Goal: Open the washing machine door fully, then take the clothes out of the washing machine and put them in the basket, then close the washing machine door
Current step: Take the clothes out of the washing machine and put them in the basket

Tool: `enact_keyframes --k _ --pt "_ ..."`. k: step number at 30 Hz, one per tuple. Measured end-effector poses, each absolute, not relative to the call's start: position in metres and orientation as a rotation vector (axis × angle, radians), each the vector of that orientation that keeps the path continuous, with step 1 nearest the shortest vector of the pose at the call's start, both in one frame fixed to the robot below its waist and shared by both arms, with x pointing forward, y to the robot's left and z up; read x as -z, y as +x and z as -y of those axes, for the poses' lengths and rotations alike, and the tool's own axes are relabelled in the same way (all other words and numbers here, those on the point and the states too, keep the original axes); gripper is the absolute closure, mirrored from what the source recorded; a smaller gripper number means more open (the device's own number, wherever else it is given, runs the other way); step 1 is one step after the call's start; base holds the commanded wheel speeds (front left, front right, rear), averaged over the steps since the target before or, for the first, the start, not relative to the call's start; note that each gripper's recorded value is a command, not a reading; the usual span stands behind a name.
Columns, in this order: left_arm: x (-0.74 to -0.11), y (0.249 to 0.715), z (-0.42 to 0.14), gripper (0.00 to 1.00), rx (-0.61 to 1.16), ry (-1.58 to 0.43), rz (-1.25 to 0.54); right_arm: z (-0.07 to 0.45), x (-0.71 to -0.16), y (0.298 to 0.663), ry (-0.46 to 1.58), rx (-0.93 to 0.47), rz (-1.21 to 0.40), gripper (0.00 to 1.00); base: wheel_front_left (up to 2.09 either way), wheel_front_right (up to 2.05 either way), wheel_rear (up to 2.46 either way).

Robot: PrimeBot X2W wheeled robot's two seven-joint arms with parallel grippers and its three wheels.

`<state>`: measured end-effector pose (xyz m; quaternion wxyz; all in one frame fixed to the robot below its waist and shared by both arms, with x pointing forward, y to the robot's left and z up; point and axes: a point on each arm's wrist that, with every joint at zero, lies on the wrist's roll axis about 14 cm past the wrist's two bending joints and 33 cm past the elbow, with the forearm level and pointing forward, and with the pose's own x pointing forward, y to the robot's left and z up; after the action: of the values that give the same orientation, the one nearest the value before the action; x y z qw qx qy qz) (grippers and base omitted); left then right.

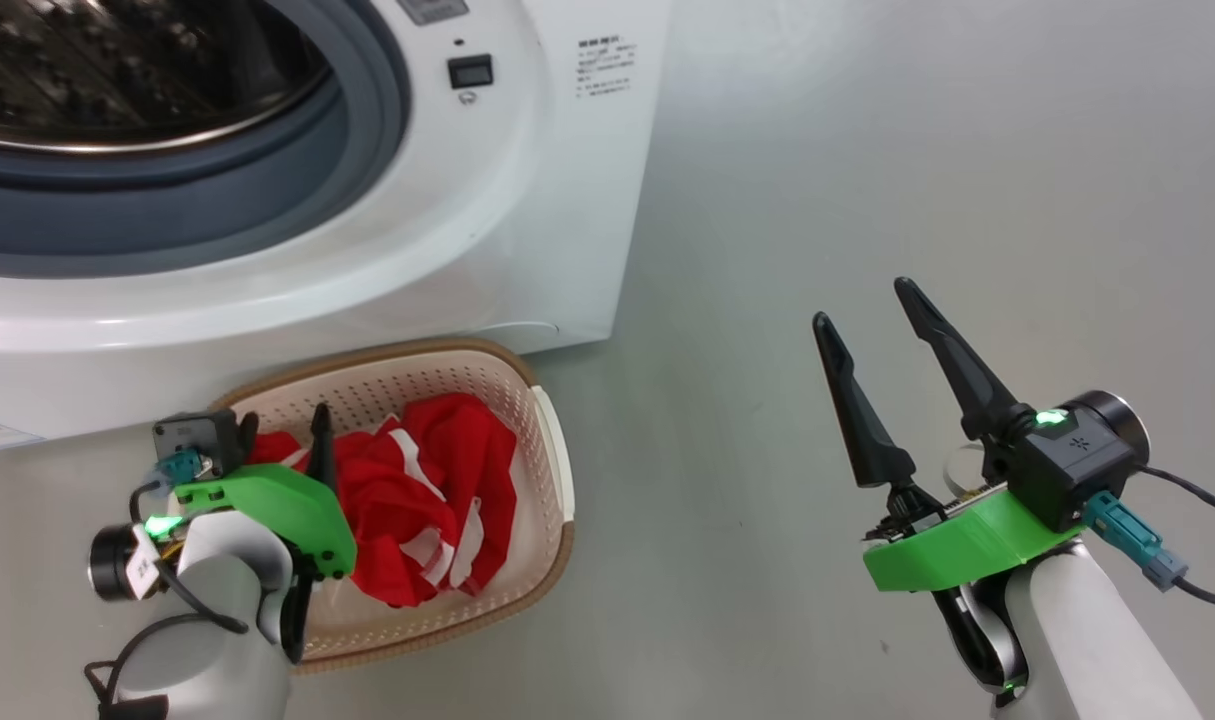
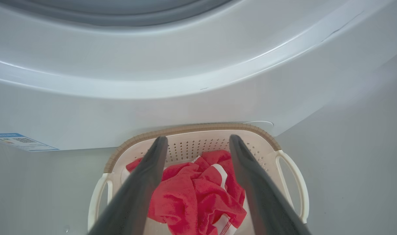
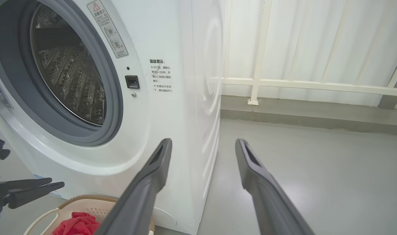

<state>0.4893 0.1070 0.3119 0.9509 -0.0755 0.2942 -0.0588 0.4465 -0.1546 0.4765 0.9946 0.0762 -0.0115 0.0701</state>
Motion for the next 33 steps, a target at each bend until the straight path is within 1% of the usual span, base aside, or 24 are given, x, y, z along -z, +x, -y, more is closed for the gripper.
enact_keyframes --k 1,5,16,24,30,33 --pt "-0.328 0.494 -0.108 0.0 0.123 -0.168 -0.539 0.155 -0.48 0.444 0.148 -0.139 0.03 0.0 0.0 0.0 0.0" --pt "-0.367 0.501 -0.11 0.0 0.127 -0.187 -0.397 0.152 -0.484 0.438 0.148 -0.146 0.037 0.0 0.0 0.0 0.0" --pt "-0.441 0.478 -0.133 0.0 0.071 -0.248 -0.14 0.161 -0.508 0.431 0.139 -0.121 0.096 0.0 0.0 0.0 0.0" --pt "-0.48 0.455 -0.145 0.0 0.069 -0.251 -0.015 0.163 -0.512 0.422 0.137 -0.113 0.102 0.0 0.0 0.0 0.0" --pt "-0.486 0.439 -0.153 0.0 0.057 -0.223 0.006 0.167 -0.521 0.42 0.139 -0.101 0.128 0.0 0.0 0.0 0.0" --pt "-0.492 0.433 -0.161 0.0 0.042 -0.214 0.024 0.17 -0.518 0.414 0.139 -0.091 0.119 0.0 0.0 0.0 0.0"
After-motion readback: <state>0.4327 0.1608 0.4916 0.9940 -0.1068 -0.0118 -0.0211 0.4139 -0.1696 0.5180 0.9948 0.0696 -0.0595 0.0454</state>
